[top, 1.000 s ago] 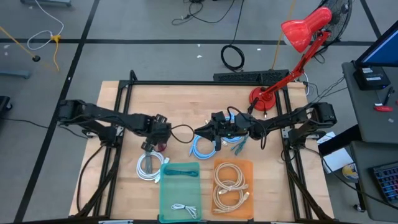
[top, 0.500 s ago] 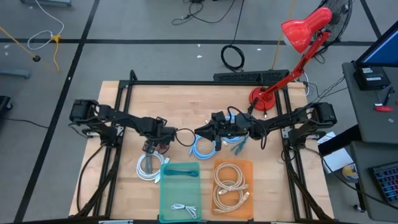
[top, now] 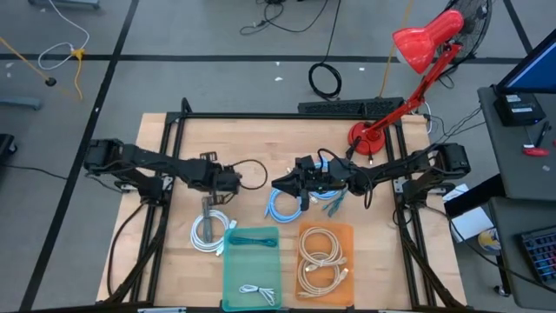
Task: Pick & Place USB Port
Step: Put the pink charger cable into the green bin
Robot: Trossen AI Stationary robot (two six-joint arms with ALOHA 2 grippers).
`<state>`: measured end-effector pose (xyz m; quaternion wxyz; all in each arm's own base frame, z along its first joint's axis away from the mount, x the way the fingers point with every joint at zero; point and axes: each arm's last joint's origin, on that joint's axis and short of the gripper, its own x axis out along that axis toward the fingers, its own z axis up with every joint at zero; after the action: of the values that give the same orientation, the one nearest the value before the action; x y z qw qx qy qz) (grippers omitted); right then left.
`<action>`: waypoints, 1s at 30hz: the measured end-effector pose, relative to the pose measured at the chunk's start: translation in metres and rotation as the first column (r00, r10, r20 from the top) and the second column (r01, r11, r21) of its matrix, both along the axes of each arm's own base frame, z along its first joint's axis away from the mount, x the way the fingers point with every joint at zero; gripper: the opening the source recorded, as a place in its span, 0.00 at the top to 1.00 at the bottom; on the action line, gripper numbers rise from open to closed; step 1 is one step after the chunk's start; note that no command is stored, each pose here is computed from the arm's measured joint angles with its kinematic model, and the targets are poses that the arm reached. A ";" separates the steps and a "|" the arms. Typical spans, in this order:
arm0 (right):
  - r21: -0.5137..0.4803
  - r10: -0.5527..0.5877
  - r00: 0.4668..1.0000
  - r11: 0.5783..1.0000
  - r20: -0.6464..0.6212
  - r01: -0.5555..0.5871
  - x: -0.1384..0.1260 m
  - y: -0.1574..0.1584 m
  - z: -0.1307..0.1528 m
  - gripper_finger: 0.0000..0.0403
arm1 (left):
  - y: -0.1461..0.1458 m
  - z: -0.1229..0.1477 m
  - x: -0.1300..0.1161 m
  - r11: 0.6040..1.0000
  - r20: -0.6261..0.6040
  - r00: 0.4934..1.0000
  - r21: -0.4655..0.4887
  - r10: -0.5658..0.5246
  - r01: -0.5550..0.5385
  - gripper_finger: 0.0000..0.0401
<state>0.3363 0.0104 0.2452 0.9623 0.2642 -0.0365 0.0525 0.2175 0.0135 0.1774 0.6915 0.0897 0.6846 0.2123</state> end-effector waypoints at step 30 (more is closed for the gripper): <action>-0.002 -0.035 0.999 0.999 -0.037 0.035 0.000 -0.003 -0.004 0.99 | -0.182 0.082 0.015 0.844 0.672 0.741 -0.396 -0.002 0.361 0.96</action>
<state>0.3368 0.0078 0.2415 0.9638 0.2637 -0.0230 0.0309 0.2329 -0.1684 0.2597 0.9010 -0.1036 0.4205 -0.0270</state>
